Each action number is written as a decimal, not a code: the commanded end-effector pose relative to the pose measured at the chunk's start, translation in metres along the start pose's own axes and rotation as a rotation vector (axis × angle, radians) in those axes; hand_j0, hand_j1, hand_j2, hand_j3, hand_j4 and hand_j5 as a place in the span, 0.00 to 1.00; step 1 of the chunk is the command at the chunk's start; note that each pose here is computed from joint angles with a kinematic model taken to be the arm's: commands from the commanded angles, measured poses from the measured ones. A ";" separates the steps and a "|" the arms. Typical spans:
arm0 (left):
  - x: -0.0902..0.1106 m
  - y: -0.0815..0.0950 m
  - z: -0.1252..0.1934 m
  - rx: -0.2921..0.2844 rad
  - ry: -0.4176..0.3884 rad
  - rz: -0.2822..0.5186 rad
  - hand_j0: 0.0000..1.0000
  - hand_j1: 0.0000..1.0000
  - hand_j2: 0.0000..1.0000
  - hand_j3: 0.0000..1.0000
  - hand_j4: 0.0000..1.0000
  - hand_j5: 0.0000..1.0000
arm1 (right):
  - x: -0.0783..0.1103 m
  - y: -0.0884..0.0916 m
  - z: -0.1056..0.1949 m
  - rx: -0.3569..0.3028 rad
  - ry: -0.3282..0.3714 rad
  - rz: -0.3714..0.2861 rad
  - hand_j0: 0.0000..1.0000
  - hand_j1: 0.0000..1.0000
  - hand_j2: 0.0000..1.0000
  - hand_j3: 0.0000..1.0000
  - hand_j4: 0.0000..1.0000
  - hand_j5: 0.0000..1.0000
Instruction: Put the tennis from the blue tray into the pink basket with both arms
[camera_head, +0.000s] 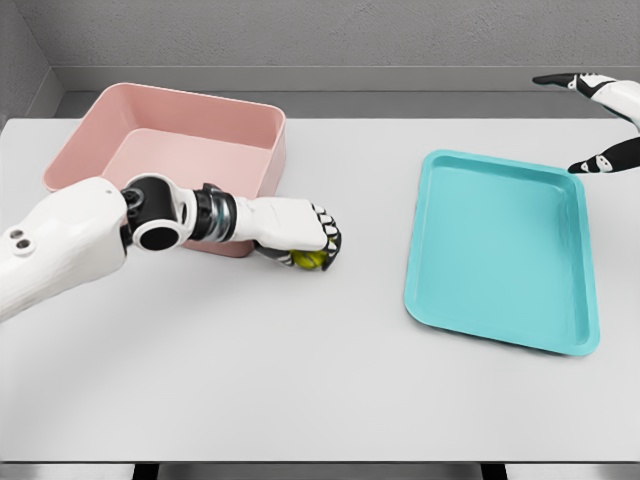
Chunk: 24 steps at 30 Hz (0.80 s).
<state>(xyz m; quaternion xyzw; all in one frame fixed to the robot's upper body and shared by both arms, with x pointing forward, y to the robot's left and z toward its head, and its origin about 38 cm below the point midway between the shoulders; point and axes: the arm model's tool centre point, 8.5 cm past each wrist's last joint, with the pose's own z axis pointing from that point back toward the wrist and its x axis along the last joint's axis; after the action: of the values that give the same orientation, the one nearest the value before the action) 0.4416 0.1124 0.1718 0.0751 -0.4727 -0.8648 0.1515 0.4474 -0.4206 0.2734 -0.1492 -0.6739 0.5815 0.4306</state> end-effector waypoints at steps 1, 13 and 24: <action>0.007 0.003 0.001 0.011 -0.041 -0.015 0.39 0.39 0.39 0.39 0.39 0.39 | 0.000 -0.003 0.001 -0.012 0.000 -0.006 1.00 1.00 1.00 1.00 1.00 1.00; -0.013 0.045 0.069 0.177 -0.075 -0.015 0.33 0.33 0.33 0.33 0.33 0.33 | -0.001 0.001 0.002 -0.002 0.003 -0.008 1.00 1.00 1.00 1.00 1.00 1.00; -0.063 0.079 0.170 0.336 0.115 0.003 0.33 0.33 0.33 0.33 0.33 0.33 | -0.002 -0.002 0.006 0.012 0.013 0.003 1.00 1.00 1.00 1.00 1.00 1.00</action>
<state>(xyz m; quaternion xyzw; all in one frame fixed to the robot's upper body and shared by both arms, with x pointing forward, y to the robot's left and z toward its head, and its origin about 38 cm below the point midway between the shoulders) 0.4657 0.2124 0.3154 0.1300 -0.5928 -0.7797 0.1541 0.4447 -0.4263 0.2747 -0.1533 -0.6675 0.5855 0.4337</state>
